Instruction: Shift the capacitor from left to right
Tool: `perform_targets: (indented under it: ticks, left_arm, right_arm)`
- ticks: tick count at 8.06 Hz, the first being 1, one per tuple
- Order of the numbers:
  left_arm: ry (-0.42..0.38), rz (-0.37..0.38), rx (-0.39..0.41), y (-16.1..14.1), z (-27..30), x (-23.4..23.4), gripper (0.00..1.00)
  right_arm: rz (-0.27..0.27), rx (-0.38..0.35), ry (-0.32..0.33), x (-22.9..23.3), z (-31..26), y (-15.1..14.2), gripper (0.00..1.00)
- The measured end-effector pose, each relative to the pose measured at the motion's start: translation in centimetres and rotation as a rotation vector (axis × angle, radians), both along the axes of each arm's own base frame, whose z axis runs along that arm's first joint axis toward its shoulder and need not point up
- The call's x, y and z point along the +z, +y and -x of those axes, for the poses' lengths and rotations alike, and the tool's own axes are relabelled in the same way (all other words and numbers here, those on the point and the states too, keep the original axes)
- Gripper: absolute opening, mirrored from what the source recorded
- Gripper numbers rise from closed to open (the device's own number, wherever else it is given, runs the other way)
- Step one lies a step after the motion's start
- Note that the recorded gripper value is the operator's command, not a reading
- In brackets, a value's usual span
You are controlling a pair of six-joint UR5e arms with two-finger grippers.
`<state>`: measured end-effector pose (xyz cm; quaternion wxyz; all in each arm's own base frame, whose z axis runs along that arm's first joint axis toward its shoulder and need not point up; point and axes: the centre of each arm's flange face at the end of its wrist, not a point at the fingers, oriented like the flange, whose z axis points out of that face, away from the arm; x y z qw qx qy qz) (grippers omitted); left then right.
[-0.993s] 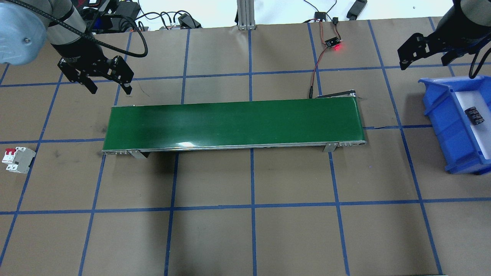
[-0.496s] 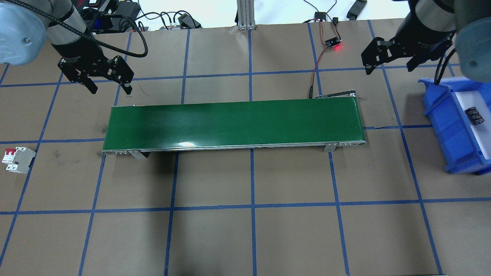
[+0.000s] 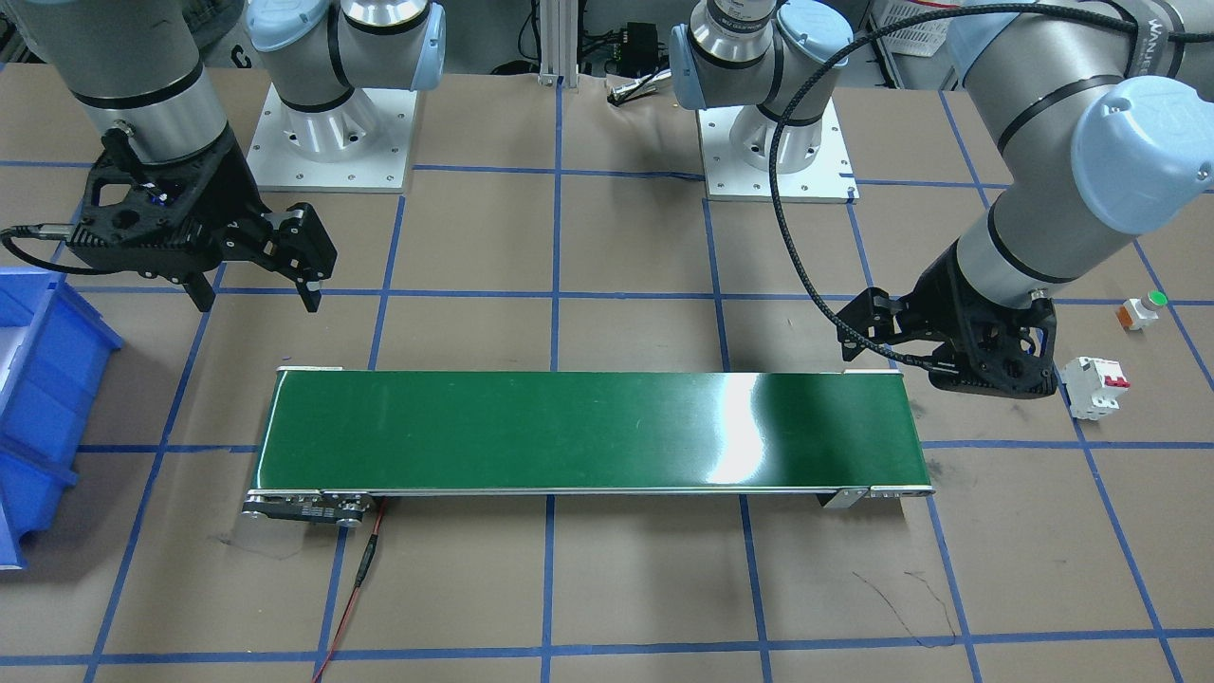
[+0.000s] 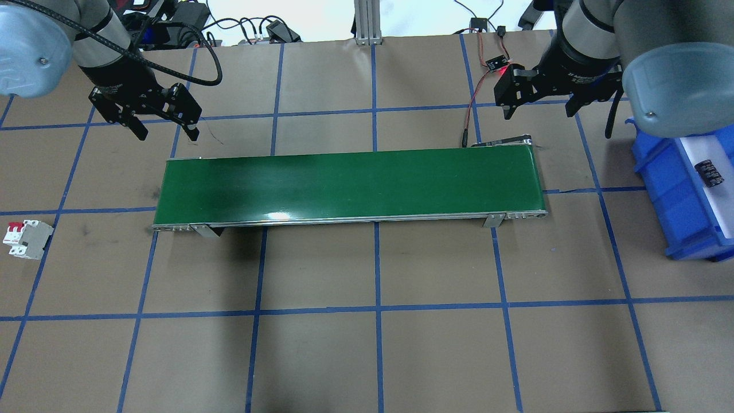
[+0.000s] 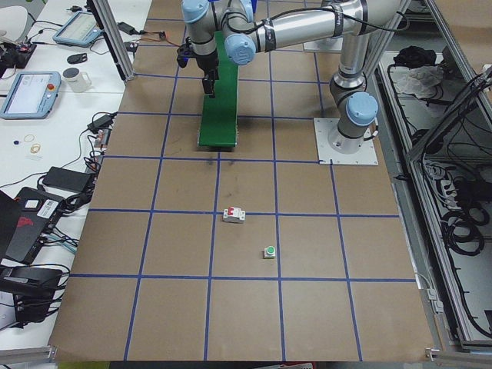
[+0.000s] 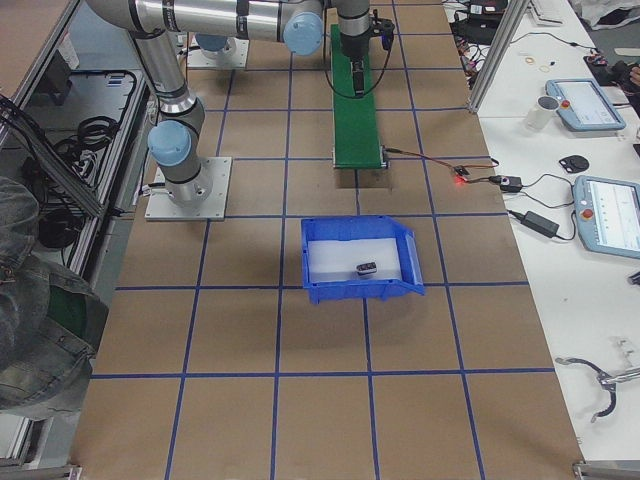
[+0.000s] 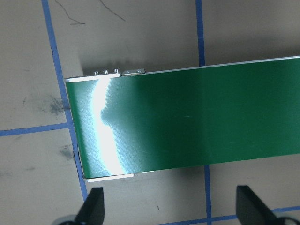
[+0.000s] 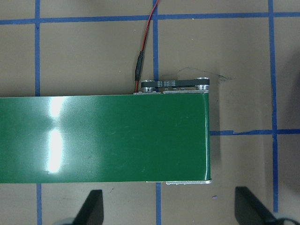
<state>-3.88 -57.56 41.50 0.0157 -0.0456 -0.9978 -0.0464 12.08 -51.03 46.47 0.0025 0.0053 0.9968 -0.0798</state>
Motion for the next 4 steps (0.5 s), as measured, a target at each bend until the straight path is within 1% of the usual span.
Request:
perform_targets:
  ticks: [4]
  left_arm:
    - [-0.003,0.01,-0.005,-0.2,0.13,0.01,1.0]
  right_arm:
    - [-0.003,-0.001,0.001,-0.16,-0.31,-0.03,1.0]
